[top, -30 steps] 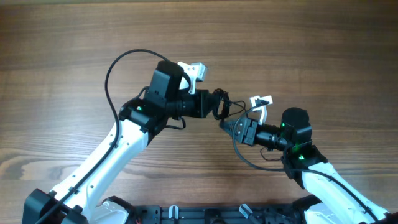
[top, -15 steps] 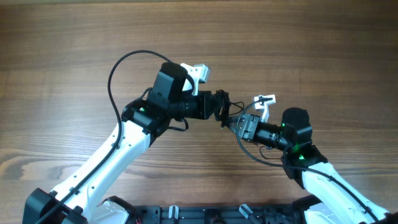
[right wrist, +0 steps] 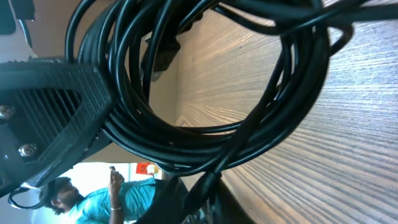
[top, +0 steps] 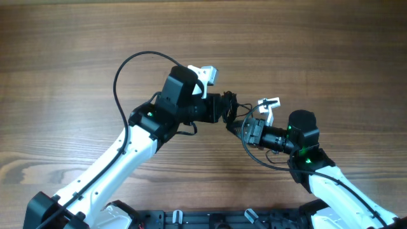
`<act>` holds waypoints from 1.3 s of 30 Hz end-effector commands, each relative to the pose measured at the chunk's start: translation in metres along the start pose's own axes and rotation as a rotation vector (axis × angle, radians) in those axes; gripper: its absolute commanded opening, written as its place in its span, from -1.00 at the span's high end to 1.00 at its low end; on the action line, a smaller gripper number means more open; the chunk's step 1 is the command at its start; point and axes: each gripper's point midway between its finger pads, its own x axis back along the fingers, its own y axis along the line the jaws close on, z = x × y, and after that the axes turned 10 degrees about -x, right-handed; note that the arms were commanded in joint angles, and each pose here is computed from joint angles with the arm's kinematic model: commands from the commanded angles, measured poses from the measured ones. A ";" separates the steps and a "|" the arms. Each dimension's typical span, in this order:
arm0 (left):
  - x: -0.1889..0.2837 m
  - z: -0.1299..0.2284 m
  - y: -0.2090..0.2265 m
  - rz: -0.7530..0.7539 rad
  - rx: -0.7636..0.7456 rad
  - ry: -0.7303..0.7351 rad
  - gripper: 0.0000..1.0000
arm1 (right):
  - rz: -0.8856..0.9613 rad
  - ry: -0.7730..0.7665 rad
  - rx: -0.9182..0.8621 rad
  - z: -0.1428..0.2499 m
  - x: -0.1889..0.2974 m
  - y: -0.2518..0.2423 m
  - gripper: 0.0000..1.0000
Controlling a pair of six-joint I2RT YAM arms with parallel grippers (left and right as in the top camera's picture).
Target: Untangle cables
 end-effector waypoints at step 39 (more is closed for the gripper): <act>0.040 0.002 -0.003 0.269 -0.179 0.044 0.92 | -0.078 -0.052 0.230 -0.039 0.031 0.001 -0.18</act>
